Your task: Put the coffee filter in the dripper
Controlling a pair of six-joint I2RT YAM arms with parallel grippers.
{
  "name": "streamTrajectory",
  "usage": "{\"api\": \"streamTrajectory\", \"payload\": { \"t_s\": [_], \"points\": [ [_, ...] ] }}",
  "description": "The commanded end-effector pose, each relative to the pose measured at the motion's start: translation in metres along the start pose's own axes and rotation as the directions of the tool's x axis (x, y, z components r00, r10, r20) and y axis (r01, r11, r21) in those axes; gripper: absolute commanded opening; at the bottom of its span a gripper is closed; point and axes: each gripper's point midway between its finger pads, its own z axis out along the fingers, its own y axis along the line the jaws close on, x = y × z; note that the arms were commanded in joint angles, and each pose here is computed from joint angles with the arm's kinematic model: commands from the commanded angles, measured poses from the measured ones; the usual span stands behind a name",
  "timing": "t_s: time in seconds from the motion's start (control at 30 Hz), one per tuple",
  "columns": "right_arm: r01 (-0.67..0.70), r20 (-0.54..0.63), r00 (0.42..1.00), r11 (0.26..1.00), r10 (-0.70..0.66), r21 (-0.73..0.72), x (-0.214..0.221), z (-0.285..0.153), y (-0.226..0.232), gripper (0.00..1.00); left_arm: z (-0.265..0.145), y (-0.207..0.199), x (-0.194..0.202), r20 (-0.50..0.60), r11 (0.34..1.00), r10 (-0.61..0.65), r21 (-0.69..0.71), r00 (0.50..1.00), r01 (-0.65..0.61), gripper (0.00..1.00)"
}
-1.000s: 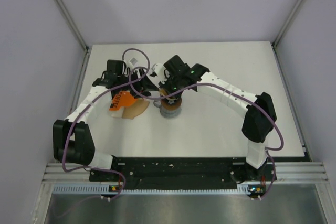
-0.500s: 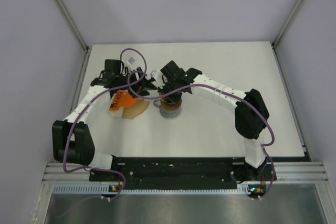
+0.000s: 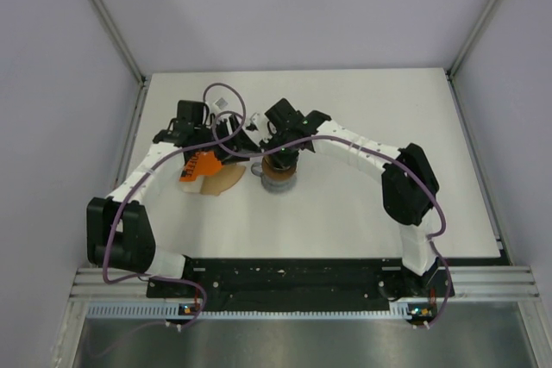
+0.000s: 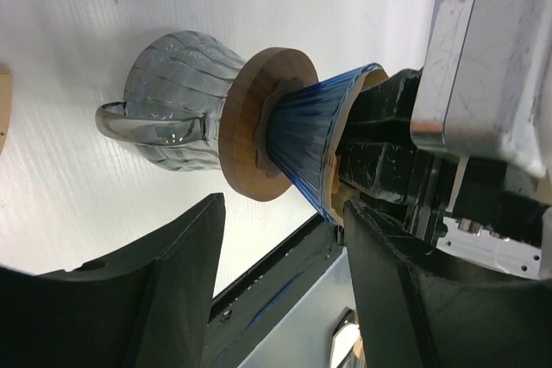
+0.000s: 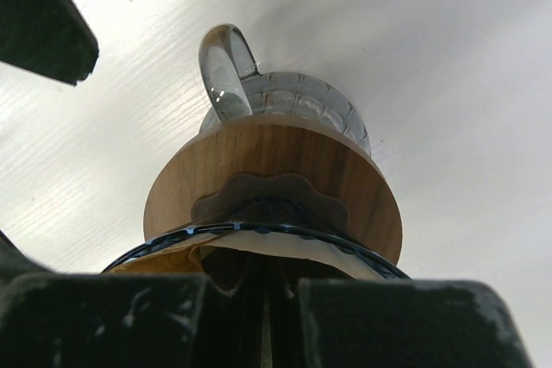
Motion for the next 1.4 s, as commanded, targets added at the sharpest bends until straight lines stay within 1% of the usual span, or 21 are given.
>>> {"api": "streamTrajectory", "payload": {
  "t_s": [0.0,0.1,0.2,0.37,0.47,0.77,1.17,1.37],
  "points": [
    [-0.055,-0.019,0.998,0.998,0.055,-0.009,0.005,0.017,-0.006,0.00,-0.001,-0.010,-0.001,0.022,0.998,0.068,0.017,0.997,-0.068,0.64],
    [-0.051,0.003,0.999,0.999,0.051,0.000,-0.002,0.011,-0.008,0.00,0.004,-0.015,-0.002,0.020,0.995,0.098,0.017,0.995,-0.098,0.65],
    [-0.040,0.027,0.999,0.999,0.040,-0.006,-0.011,0.004,-0.004,0.00,0.009,-0.013,-0.002,0.012,0.995,0.096,0.007,0.995,-0.097,0.65],
    [0.012,0.070,0.997,1.000,-0.011,-0.012,-0.026,-0.009,0.008,0.00,0.016,-0.007,-0.004,-0.002,0.997,0.080,-0.010,0.997,-0.080,0.61],
    [0.030,0.103,0.994,0.999,-0.028,-0.013,-0.038,-0.020,0.013,0.00,0.019,0.001,-0.003,-0.012,0.997,0.072,-0.035,0.997,-0.072,0.57],
    [0.049,0.198,0.979,0.999,-0.052,0.022,-0.062,-0.058,0.012,0.00,0.016,0.003,-0.004,0.001,0.994,0.095,-0.057,0.995,-0.095,0.54],
    [0.011,0.282,0.958,0.992,-0.046,0.127,-0.076,-0.113,-0.011,0.00,0.008,-0.002,-0.008,0.028,0.989,0.137,-0.063,0.990,-0.135,0.53],
    [-0.028,0.309,0.951,0.988,-0.021,0.154,-0.073,-0.133,-0.026,0.00,0.000,-0.010,-0.010,0.036,0.984,0.170,-0.062,0.985,-0.167,0.58]
  ]
}}
